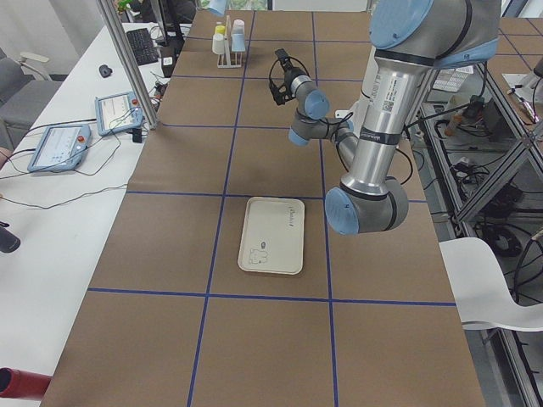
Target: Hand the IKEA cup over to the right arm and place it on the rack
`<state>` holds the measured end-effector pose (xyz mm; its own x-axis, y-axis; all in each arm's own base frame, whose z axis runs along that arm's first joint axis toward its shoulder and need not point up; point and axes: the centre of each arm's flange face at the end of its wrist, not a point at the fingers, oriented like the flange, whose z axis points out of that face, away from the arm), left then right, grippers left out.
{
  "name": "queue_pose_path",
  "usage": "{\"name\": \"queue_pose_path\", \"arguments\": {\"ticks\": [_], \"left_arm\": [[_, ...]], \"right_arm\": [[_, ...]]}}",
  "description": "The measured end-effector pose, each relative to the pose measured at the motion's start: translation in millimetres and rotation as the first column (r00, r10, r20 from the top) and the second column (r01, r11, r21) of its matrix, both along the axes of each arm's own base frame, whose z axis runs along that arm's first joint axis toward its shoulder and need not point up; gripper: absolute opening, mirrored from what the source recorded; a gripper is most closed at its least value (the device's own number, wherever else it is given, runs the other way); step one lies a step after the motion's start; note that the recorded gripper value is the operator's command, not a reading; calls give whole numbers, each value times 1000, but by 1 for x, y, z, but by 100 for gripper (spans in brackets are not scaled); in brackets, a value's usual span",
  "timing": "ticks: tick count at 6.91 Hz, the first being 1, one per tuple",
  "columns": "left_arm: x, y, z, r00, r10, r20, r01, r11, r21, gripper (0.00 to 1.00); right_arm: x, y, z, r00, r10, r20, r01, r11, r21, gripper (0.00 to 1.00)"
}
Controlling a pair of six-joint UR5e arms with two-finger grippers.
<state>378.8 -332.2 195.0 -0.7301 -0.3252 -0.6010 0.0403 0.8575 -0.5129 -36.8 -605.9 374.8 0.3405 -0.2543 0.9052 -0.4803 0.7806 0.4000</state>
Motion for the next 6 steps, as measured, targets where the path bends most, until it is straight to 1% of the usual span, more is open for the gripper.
{"name": "queue_pose_path", "arguments": {"ticks": [1,2,3,4,5,6], "left_arm": [[1,0,1,1000,-1,2,1,1000,-2,100],[1,-1,2,1000,-1,4,1,1000,-2,100],[2,-1,3,1000,-1,7,1,1000,-4,100],[3,-2,4,1000,-2,10,2,1000,-6,100],[4,-2,6,1000,-2,14,2,1000,-8,100],[5,-2,7,1000,0,17,1,1000,-10,100]], "right_arm": [[20,-15,15,989,-9,-149,10,1000,9,14],[38,-28,26,958,-38,-285,45,999,18,13],[51,-42,33,909,-79,-408,92,996,13,11],[58,-55,40,855,-125,-503,137,991,-14,10],[62,-69,53,812,-180,-556,174,983,-63,10],[62,-84,72,788,-228,-572,200,973,-114,10]]}}
